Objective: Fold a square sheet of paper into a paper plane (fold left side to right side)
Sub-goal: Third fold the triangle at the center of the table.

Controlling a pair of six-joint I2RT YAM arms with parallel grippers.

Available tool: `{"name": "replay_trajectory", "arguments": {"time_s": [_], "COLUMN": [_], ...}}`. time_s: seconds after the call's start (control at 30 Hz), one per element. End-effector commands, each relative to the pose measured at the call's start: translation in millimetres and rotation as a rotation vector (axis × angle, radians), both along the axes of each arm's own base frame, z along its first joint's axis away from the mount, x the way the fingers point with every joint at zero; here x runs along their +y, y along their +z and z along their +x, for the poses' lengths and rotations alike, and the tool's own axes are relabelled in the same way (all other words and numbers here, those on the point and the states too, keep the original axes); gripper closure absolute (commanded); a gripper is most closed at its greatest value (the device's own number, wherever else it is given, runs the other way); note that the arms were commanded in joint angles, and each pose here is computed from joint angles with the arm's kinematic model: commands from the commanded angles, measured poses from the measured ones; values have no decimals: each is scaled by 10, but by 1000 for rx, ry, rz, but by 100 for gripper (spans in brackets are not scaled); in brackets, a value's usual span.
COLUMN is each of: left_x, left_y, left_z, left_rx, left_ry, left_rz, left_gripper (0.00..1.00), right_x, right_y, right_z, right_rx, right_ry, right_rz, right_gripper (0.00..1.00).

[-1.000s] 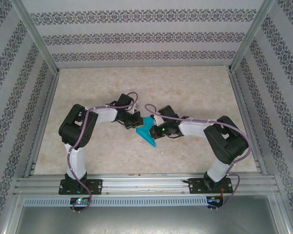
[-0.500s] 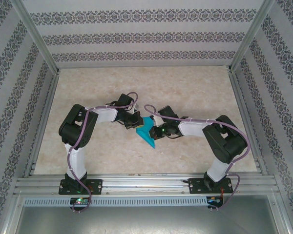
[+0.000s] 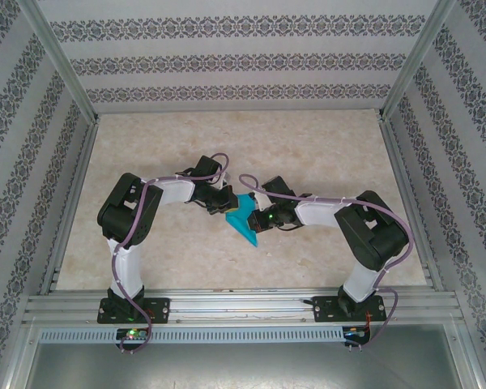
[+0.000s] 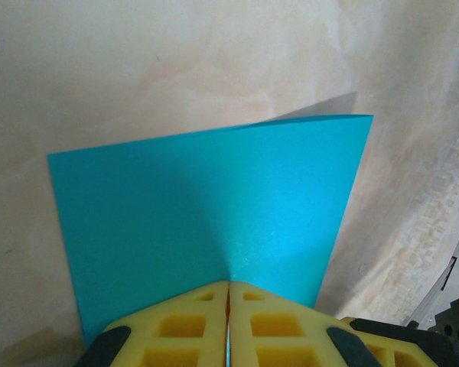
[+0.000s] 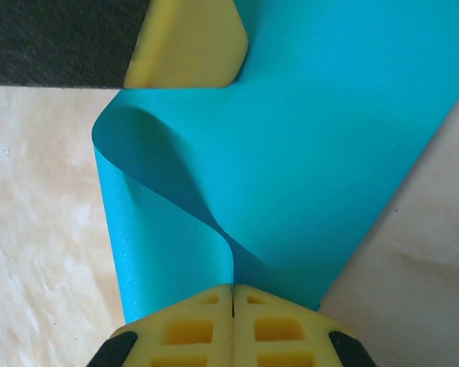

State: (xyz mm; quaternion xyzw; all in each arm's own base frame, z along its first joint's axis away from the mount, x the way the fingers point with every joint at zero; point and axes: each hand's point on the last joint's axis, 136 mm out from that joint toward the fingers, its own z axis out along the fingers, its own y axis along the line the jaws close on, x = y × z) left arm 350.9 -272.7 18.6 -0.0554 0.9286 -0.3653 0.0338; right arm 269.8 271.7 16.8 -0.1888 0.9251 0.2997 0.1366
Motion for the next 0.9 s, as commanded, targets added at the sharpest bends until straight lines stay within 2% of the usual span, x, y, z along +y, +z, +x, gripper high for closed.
{"name": "replay_trajectory", "arguments": {"time_s": [0.0, 0.13, 0.33, 0.47, 0.63, 0.87], "left_x": [133, 98, 91, 227, 241, -47], "left_y": [-271, -118, 361, 609, 672, 544], "left_z": [-163, -90, 140, 159, -103, -501], "left_rx": [60, 22, -119, -185, -184, -112], "left_ry": [7, 8, 23, 63, 53, -17], "left_rz": [105, 85, 54, 39, -20, -113], "left_gripper": [89, 84, 76, 79, 87, 91], "right_x": [19, -6, -41, -49, -36, -44], "right_y": [-97, -163, -239, -243, -243, -256], "right_z": [-49, -93, -155, -170, -176, -189], "right_rx": [25, 47, 73, 78, 82, 89], "right_ry": [20, 19, 13, 13, 18, 19], "right_rz": [-20, -31, -43, -42, -37, -43], "right_gripper": [100, 100, 100, 100, 100, 100]}}
